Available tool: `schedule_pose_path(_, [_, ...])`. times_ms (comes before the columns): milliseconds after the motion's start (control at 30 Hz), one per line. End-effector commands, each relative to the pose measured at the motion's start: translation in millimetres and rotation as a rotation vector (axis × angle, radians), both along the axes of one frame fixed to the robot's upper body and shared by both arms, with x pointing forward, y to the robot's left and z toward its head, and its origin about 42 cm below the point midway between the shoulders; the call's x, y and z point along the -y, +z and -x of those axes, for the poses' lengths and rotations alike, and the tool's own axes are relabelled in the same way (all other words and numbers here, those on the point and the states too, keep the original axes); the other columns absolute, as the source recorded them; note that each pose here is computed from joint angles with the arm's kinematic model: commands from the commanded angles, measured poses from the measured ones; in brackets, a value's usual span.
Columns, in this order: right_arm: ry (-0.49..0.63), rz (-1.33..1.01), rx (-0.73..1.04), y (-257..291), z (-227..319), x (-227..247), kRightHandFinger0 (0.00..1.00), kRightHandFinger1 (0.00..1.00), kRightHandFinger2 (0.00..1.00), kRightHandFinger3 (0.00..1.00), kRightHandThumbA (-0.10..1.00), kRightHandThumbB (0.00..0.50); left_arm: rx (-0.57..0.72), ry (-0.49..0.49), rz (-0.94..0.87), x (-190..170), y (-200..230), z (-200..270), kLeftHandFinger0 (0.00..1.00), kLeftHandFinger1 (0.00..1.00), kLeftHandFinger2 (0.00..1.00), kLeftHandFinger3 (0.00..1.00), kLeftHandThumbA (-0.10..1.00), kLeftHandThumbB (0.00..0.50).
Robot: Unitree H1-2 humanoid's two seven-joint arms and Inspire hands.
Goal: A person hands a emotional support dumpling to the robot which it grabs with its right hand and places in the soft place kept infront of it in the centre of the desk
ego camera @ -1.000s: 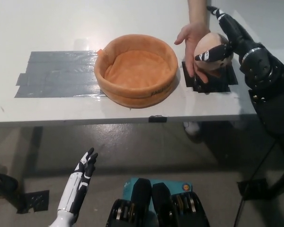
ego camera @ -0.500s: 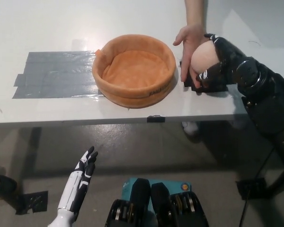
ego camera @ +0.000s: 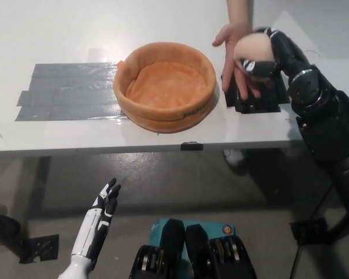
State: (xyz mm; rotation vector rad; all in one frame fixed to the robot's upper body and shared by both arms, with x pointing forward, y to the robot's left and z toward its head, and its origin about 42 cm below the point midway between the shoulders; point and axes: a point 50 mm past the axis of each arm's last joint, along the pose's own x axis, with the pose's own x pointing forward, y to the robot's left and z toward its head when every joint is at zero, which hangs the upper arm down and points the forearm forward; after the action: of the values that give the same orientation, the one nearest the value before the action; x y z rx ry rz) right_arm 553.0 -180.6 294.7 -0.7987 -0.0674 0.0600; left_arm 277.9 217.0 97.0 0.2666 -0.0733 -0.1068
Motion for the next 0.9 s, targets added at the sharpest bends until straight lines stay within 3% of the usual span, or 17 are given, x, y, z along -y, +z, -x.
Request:
schedule_pose_path(0, [0.015,-0.061,0.320,60.0,5.6,-16.1,0.09,0.65,0.98,1.00,-0.10,0.155,0.083,-0.016,-0.011,1.3,17.4,-6.3,1.00,1.00,1.00,1.00,1.00,0.102])
schedule_pose_path(67, [0.029,-0.055,0.396,73.1,11.8,-24.4,0.08,0.65,1.00,1.00,-0.10,0.147,0.085,-0.015,-0.007,1.7,16.9,-6.2,1.00,1.00,1.00,1.00,1.00,0.100])
schedule_pose_path(133, [0.048,-0.075,0.430,88.3,19.5,-36.3,0.16,0.69,1.00,1.00,-0.10,0.166,0.082,-0.016,-0.002,1.3,17.4,-5.8,1.00,1.00,1.00,1.00,1.00,0.104])
schedule_pose_path(200, [0.079,-0.089,0.484,100.6,26.6,-48.1,0.14,0.52,0.81,0.76,-0.10,0.216,0.084,-0.018,-0.008,1.0,17.7,-5.9,1.00,1.00,1.00,1.00,1.00,0.094])
schedule_pose_path(233, [0.092,-0.095,0.504,104.5,29.1,-53.0,0.04,0.36,0.66,0.65,-0.10,0.224,0.084,-0.019,-0.011,0.8,17.8,-5.8,1.00,1.00,1.00,1.00,1.00,0.085])
schedule_pose_path(267, [0.115,-0.099,0.529,109.7,32.6,-60.7,0.01,0.26,0.58,0.59,-0.10,0.196,0.082,-0.019,-0.013,0.6,17.6,-5.6,1.00,1.00,1.00,1.00,1.00,0.083])
schedule_pose_path(300, [0.143,-0.098,0.554,115.8,36.9,-70.9,0.00,0.22,0.62,0.60,-0.10,0.187,0.079,-0.019,-0.017,0.5,17.4,-5.7,1.00,1.00,1.00,1.00,1.00,0.088])
schedule_pose_path(500, [0.228,-0.069,0.536,107.5,36.4,-117.3,0.00,0.34,0.84,0.83,-0.10,0.203,0.075,-0.019,-0.007,3.2,16.0,-3.9,1.00,1.00,1.00,1.00,1.00,0.093])
schedule_pose_path(633, [0.266,-0.047,0.474,83.3,26.7,-148.9,0.00,0.37,0.82,0.77,-0.10,0.211,0.075,-0.022,-0.006,3.1,17.4,-3.6,1.00,1.00,1.00,1.00,1.00,0.089])
schedule_pose_path(667, [0.265,-0.032,0.446,77.1,24.5,-154.7,0.02,0.42,0.85,0.78,-0.10,0.202,0.075,-0.023,-0.011,2.7,18.0,-4.3,1.00,1.00,1.00,1.00,1.00,0.091])
schedule_pose_path(767, [0.268,0.011,0.391,50.7,18.5,-169.2,0.00,0.40,0.86,0.77,-0.10,0.199,0.082,-0.027,-0.036,1.4,20.0,-6.2,1.00,1.00,1.00,1.00,1.00,0.068])
schedule_pose_path(867, [0.261,0.034,0.322,25.8,13.9,-173.1,0.03,0.48,0.91,0.80,-0.10,0.189,0.084,-0.032,-0.044,2.7,21.3,-6.8,1.00,1.00,1.00,1.00,1.00,0.073])
